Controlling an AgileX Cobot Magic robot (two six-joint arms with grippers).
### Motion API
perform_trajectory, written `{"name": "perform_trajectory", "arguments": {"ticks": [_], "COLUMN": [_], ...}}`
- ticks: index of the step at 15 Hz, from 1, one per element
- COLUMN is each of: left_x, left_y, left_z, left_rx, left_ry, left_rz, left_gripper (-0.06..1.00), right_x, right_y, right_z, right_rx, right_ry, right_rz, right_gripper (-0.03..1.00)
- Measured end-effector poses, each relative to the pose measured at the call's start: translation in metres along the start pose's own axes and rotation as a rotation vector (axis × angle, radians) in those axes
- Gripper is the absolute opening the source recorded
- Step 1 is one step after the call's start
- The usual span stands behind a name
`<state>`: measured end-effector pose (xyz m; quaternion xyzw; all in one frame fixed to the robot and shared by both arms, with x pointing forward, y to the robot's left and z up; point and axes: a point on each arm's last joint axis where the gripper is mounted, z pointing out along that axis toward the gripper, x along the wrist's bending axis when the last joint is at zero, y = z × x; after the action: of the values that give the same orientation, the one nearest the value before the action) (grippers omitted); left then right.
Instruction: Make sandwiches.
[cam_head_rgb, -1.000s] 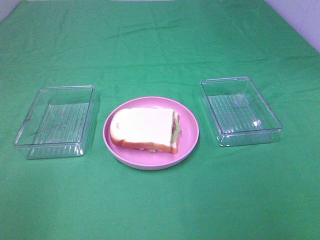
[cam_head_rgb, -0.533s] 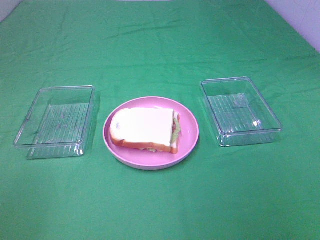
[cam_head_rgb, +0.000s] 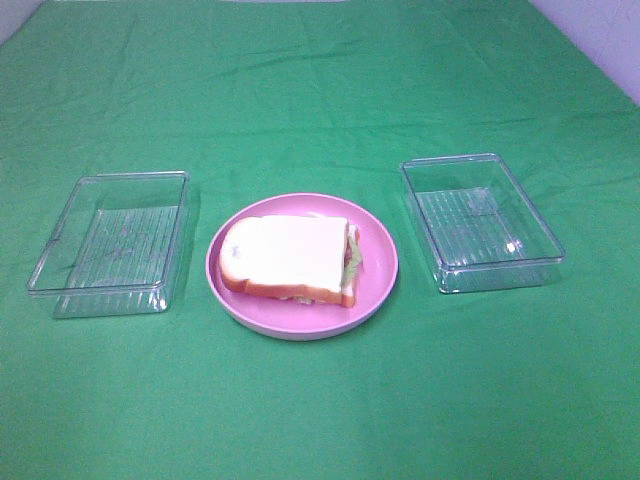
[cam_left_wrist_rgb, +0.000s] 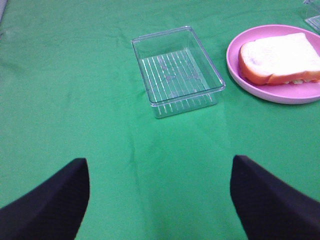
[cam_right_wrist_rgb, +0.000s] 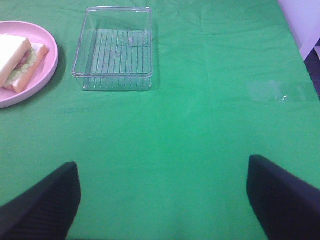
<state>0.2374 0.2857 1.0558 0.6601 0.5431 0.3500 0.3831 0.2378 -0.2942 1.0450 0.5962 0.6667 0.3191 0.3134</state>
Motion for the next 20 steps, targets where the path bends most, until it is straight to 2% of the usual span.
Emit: {"name": "perform_trajectory", "arguments": {"ticks": [4, 7, 20], "left_x": [-0.0011, -0.0011, -0.0016], "left_y": [-0.0024, -0.0024, -0.0025], "left_z": [-0.0045, -0.0045, -0.0048], "left_rx": [-0.032, -0.032, -0.035], "left_ry": [0.005, 0.004, -0.024], "left_rz": [0.006, 0.006, 0.014], "left_gripper": [0.74, 0.74, 0.74], "right_x": [0.0000, 0.0009, 0.0009], "right_y": [-0.0002, -0.0064, -0.0064], "right_z": [-0.0002, -0.0078, -0.0078], "right_rx": [-0.002, -0.069, -0.069], "right_ry": [0.000, -0.006, -0.006], "right_rz": [0.000, -0.003, -0.003], "right_gripper": [0.85, 0.85, 0.85]}}
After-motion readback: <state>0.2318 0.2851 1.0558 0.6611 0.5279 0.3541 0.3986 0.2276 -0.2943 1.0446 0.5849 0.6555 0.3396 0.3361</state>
